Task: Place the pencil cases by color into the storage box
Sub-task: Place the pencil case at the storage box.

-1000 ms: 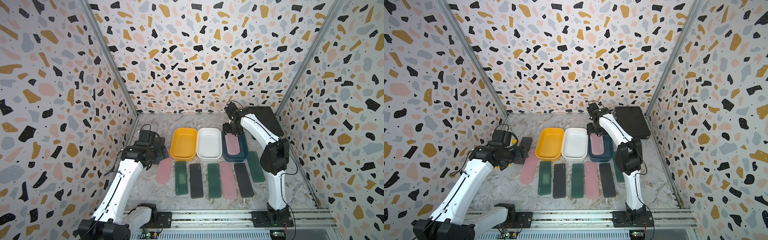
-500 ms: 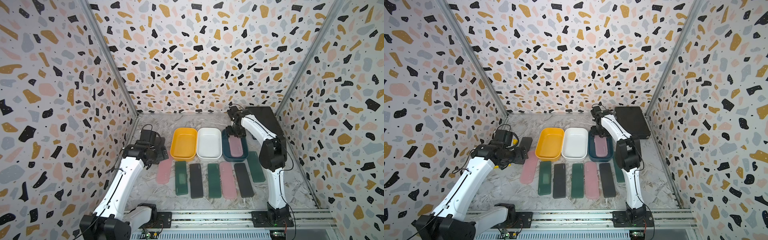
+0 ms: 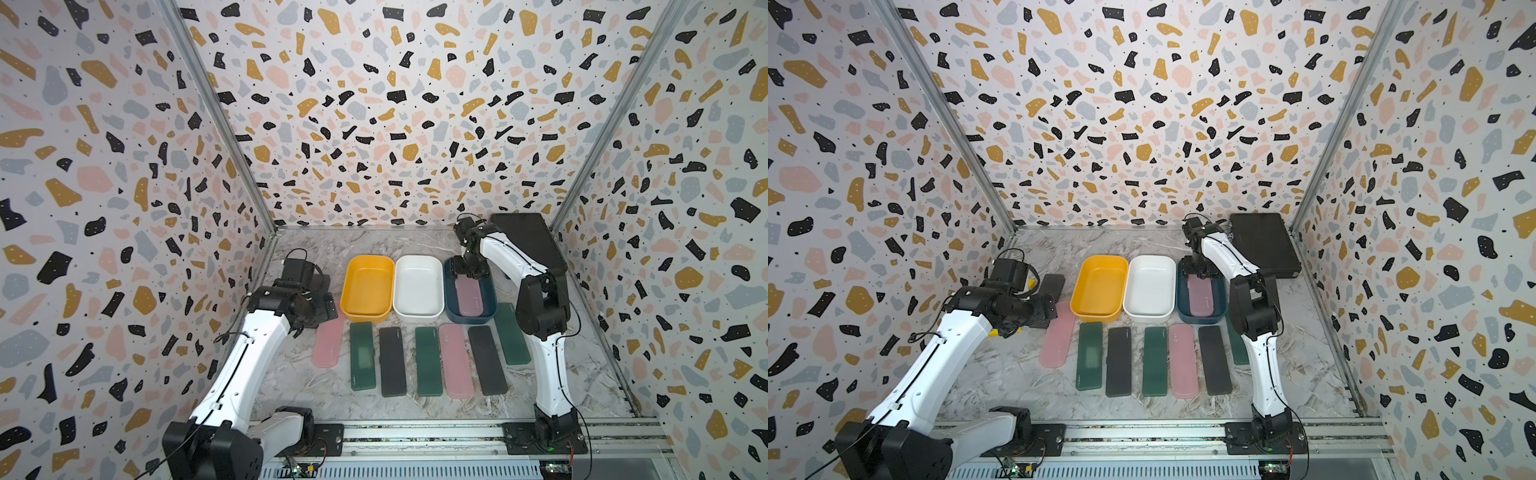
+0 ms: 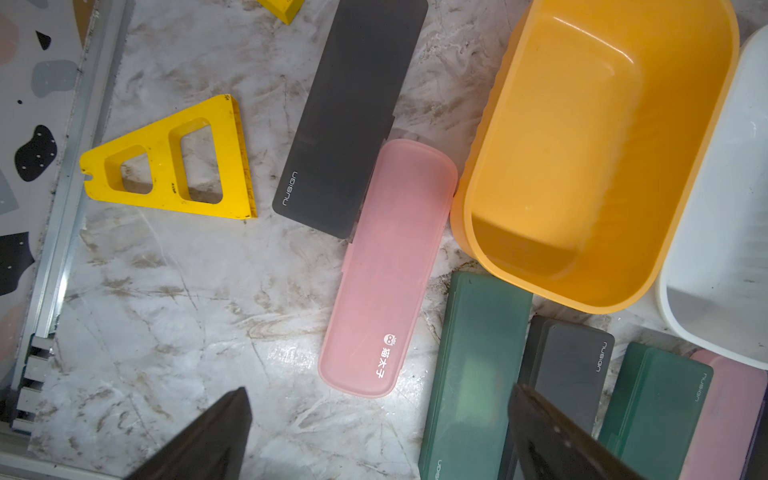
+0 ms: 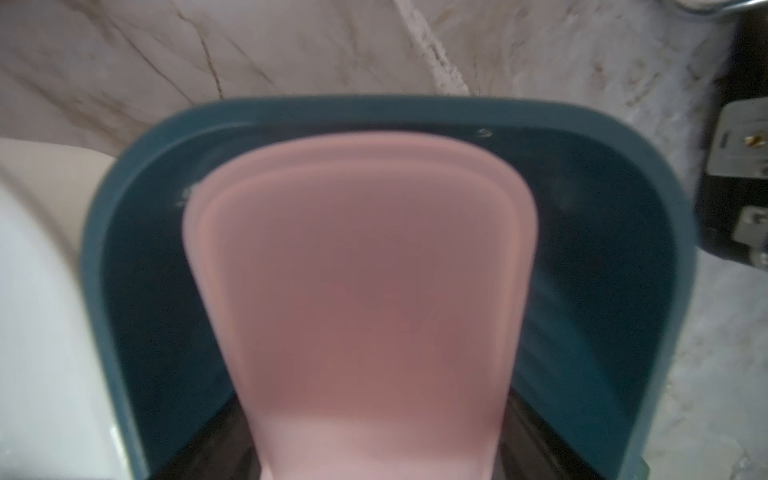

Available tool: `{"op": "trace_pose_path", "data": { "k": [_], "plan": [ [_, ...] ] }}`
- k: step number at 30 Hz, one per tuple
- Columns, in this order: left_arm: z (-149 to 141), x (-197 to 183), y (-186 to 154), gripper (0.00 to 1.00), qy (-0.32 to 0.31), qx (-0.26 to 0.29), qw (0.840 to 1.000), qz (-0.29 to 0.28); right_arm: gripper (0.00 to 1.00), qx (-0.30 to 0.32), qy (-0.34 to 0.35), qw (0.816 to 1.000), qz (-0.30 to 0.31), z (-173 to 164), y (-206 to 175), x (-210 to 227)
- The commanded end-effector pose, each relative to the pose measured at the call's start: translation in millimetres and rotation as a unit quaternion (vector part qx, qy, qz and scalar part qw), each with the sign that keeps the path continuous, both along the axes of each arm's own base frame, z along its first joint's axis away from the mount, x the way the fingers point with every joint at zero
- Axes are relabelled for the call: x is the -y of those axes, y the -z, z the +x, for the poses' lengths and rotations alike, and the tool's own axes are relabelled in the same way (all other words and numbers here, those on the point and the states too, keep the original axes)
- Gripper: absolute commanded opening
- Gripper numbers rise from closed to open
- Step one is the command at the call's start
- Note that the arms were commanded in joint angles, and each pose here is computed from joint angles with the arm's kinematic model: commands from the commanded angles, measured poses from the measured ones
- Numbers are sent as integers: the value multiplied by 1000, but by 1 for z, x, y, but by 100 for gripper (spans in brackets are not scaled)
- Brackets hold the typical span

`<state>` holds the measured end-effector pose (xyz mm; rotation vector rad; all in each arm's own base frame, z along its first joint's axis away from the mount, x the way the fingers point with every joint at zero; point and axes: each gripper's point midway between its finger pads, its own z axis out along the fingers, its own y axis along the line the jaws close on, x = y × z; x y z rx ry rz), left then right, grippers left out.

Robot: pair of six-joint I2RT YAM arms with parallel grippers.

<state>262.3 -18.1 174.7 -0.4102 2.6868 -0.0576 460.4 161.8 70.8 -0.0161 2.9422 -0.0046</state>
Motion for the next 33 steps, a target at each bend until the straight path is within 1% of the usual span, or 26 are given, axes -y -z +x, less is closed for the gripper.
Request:
{"op": "trace_pose_path", "data": {
  "k": [1,10,12,17,19,33],
  "plan": [
    [2,-1,-1,100,7,2,1000,8,59,-6,4,1000,4,-1,3,2],
    [2,-1,3,100,12,-5,1000,11,62,-20,7,1000,2,-2,19,4],
    [1,0,4,100,14,-7,1000,11,64,-21,6,1000,2,-2,21,5],
    [1,-1,6,100,15,-13,1000,12,74,-26,8,1000,3,-3,25,6],
    [1,-1,7,100,16,-17,1000,14,77,-28,8,1000,4,-3,26,6],
    [-3,-1,11,100,20,-30,999,16,85,-36,9,999,3,-8,31,7]
  ]
}}
